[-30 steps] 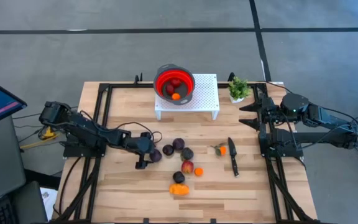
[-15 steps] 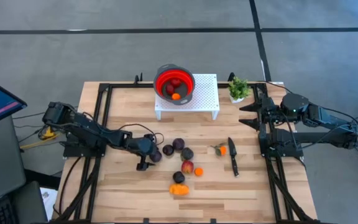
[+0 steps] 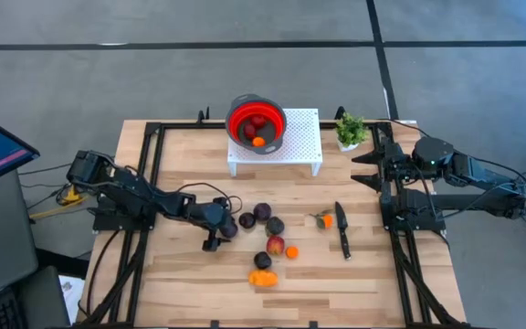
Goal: Pick & Place Fruit
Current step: Put the plum into the strainer bowl on the shelf
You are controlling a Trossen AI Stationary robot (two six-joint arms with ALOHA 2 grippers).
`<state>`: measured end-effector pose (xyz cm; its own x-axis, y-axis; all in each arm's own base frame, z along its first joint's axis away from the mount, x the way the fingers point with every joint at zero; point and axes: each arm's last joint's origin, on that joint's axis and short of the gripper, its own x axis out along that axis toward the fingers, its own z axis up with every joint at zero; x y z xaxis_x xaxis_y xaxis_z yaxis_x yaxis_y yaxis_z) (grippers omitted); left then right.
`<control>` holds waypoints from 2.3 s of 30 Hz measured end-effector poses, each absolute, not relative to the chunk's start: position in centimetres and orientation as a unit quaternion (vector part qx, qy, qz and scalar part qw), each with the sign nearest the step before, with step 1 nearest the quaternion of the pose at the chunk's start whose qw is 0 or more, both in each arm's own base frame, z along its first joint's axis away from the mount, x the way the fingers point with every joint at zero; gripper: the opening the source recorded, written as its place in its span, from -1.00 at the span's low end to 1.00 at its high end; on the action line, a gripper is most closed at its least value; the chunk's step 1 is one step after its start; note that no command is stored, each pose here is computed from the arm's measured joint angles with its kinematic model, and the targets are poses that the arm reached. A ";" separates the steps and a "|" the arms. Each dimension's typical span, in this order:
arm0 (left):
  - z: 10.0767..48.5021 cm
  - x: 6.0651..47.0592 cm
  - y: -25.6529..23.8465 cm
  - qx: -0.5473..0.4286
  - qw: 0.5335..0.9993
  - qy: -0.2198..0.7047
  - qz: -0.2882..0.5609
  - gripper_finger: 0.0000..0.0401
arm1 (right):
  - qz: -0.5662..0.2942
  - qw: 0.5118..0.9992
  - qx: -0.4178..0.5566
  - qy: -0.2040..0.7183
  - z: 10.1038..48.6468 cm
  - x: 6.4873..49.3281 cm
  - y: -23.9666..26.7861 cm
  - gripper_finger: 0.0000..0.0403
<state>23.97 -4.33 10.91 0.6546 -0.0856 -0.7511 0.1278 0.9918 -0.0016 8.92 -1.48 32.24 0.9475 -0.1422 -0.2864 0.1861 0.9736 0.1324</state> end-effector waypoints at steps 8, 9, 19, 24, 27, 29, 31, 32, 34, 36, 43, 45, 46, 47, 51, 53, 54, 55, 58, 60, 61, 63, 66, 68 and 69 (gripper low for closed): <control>11.0 24.1 -4.3 0.025 0.912 0.405 -0.058 0.38 | -0.083 0.984 0.079 0.139 32.2 8.9 -1.5 0.29; 11.0 24.1 -4.3 0.025 0.912 0.404 -0.058 0.37 | -0.083 0.984 0.079 0.139 32.2 8.9 -1.5 0.29; 12.0 24.0 -4.3 -0.011 0.921 0.387 -0.044 0.41 | -0.083 0.984 0.079 0.139 32.2 8.9 -1.5 0.29; 14.9 23.7 -4.1 -0.010 0.947 0.322 -0.020 0.39 | -0.083 0.984 0.079 0.139 32.2 8.9 -1.5 0.29; 17.1 23.4 -3.5 -0.004 0.963 0.268 0.027 0.40 | -0.083 0.984 0.079 0.139 32.2 8.9 -1.5 0.29; 18.8 23.3 -2.8 -0.007 0.972 0.225 0.064 0.40 | -0.083 0.984 0.079 0.139 32.2 8.9 -1.5 0.29; 20.4 23.3 -2.0 -0.016 0.979 0.180 0.092 0.40 | -0.083 0.984 0.079 0.139 32.2 8.9 -1.5 0.29; 21.1 23.3 -1.6 -0.020 0.982 0.157 0.101 0.40 | -0.083 0.984 0.079 0.139 32.2 8.9 -1.5 0.29; 22.7 23.5 -0.8 -0.015 0.988 0.108 0.114 0.40 | -0.083 0.984 0.079 0.139 32.2 8.9 -1.5 0.29; 24.3 23.6 -0.1 0.001 0.990 0.059 0.126 0.41 | -0.083 0.984 0.079 0.139 32.2 8.9 -1.5 0.29; 28.3 24.3 2.6 0.035 0.982 -0.024 0.182 0.41 | -0.083 0.984 0.079 0.139 32.2 8.9 -1.5 0.29; 29.1 24.3 3.5 0.039 0.979 -0.032 0.200 0.41 | -0.083 0.984 0.079 0.139 32.2 8.9 -1.5 0.29; 29.5 24.3 3.9 0.043 0.976 -0.038 0.208 0.41 | -0.083 0.984 0.079 0.139 32.2 8.9 -1.5 0.29; 30.0 24.3 4.3 0.045 0.974 -0.044 0.217 0.41 | -0.083 0.984 0.079 0.139 32.2 8.9 -1.5 0.29; 31.5 24.2 5.8 0.050 0.969 -0.065 0.234 0.41 | -0.083 0.984 0.079 0.139 32.2 8.9 -1.5 0.29; 32.3 24.1 6.5 0.052 0.967 -0.077 0.236 0.41 | -0.083 0.984 0.079 0.139 32.2 8.9 -1.5 0.29; 32.6 24.0 6.8 0.053 0.966 -0.082 0.241 0.41 | -0.083 0.984 0.079 0.139 32.2 8.9 -1.5 0.29; 32.9 23.9 7.1 0.054 0.964 -0.085 0.247 0.41 | -0.083 0.984 0.079 0.139 32.2 8.9 -1.5 0.29; 33.5 23.7 7.9 0.056 0.958 -0.093 0.264 0.40 | -0.083 0.984 0.079 0.139 32.2 8.9 -1.5 0.29; 33.9 23.7 8.6 0.057 0.955 -0.098 0.275 0.41 | -0.083 0.984 0.079 0.139 32.2 8.9 -1.5 0.29; 34.1 23.8 8.9 0.058 0.953 -0.100 0.280 0.41 | -0.083 0.984 0.079 0.139 32.2 8.9 -1.5 0.29; 34.3 24.2 9.7 0.059 0.950 -0.095 0.292 0.41 | -0.083 0.984 0.079 0.139 32.2 8.9 -1.5 0.29; 34.4 25.3 10.8 0.061 0.950 -0.088 0.295 0.41 | -0.083 0.984 0.079 0.139 32.2 8.9 -1.5 0.29; 34.4 26.0 11.6 0.061 0.948 -0.083 0.300 0.41 | -0.083 0.984 0.079 0.139 32.2 8.9 -1.5 0.29; 34.5 26.4 12.0 0.061 0.947 -0.081 0.303 0.41 | -0.083 0.984 0.079 0.139 32.2 8.9 -1.5 0.29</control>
